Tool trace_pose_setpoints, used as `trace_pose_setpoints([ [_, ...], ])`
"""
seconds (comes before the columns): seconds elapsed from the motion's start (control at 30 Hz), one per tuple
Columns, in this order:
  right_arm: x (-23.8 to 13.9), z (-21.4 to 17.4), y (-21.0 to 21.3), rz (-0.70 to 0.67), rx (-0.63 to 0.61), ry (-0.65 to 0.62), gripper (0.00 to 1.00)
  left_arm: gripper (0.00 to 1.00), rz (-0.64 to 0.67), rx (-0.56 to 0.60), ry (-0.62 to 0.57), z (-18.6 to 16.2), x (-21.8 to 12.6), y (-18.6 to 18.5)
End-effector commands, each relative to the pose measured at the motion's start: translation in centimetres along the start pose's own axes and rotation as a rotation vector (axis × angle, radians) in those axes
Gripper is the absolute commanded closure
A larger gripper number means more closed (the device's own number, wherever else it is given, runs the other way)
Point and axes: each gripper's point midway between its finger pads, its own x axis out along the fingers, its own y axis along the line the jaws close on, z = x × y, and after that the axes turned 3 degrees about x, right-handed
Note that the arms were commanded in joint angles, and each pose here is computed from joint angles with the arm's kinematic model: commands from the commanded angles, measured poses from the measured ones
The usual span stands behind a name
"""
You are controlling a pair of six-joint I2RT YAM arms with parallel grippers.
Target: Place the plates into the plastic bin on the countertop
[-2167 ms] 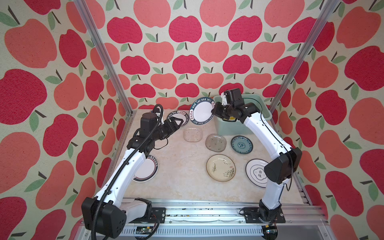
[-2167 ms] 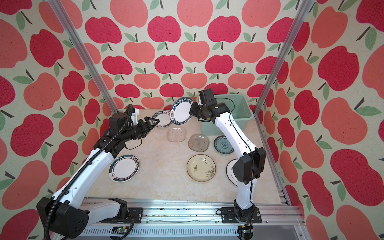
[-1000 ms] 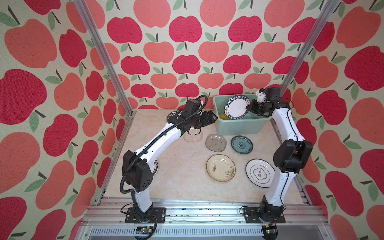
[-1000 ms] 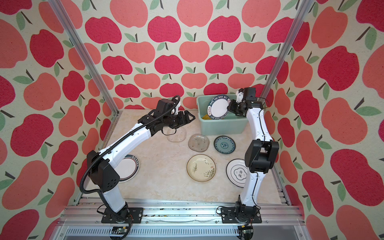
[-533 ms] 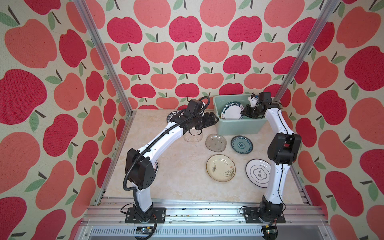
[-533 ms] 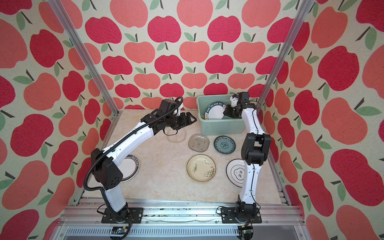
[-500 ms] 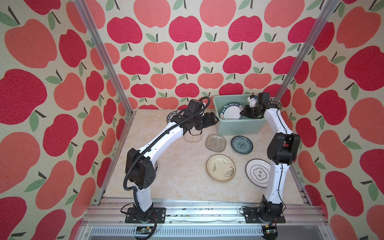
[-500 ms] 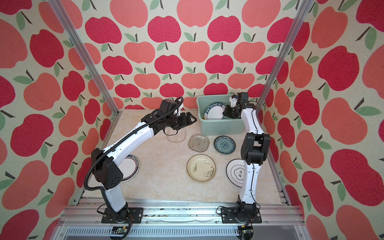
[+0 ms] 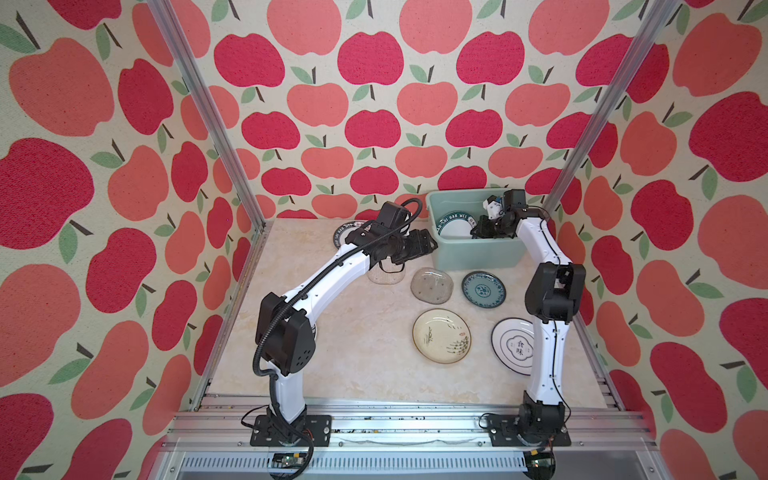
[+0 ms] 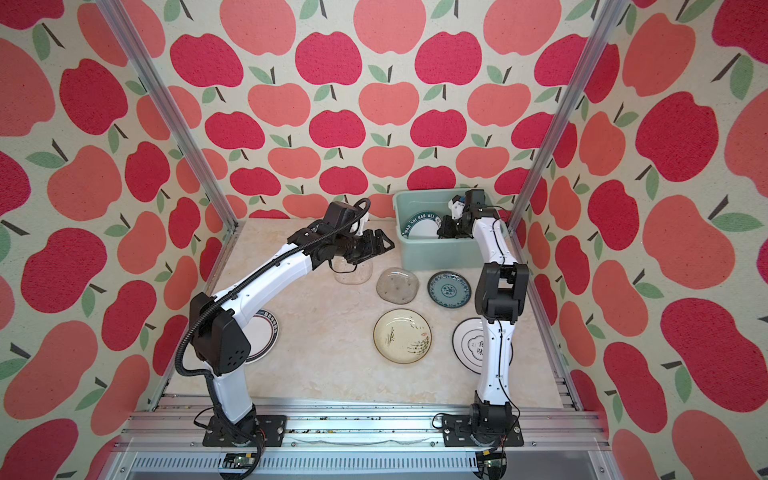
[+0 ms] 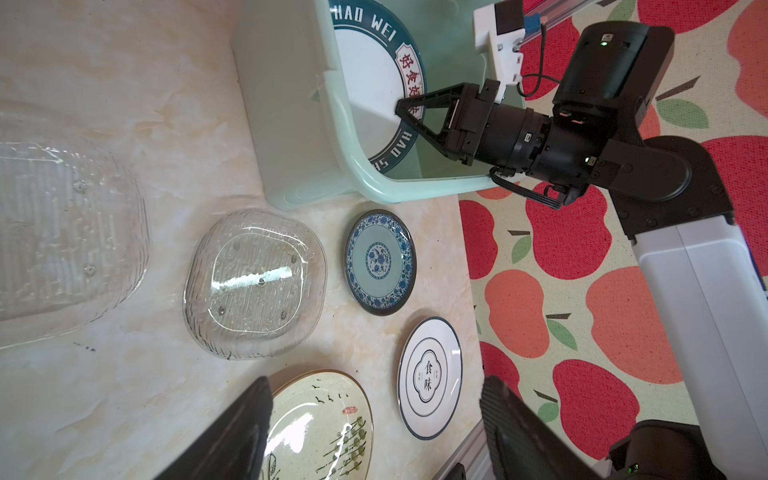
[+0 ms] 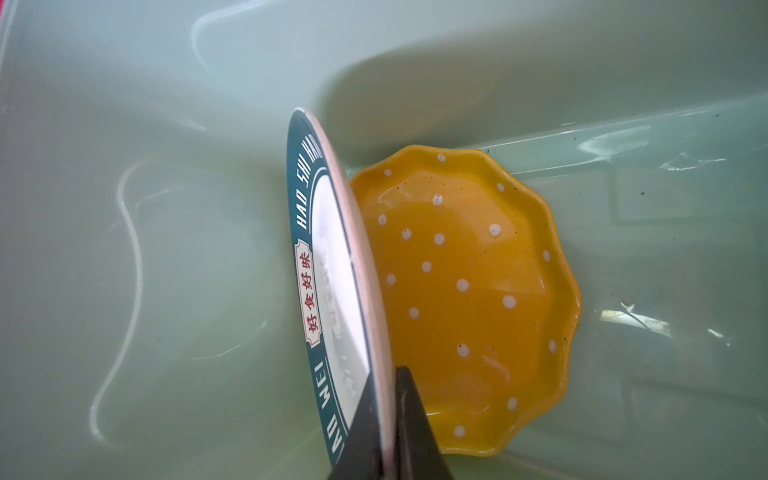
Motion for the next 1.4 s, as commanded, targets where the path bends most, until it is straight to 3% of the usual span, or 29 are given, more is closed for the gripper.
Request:
trace_pose_setpoints([
  [0.0, 1.0, -0.6, -1.1, -0.016, -0.012, 0.029, 0.89, 0.19, -0.006, 0.017, 0.019, 0.1, 0.2, -0.1],
  [0.87, 5.0, -1.9, -4.9, -0.112, 0.0, 0.059, 0.71, 0.19, 0.036, -0.012, 0.051, -0.3, 1.2, 1.7],
  [1.37, 5.0, -2.4, -6.6, -0.225, -0.059, 0.076, 0.42, 0.18, 0.065, -0.015, 0.023, 0.8, 0.5, 3.0],
])
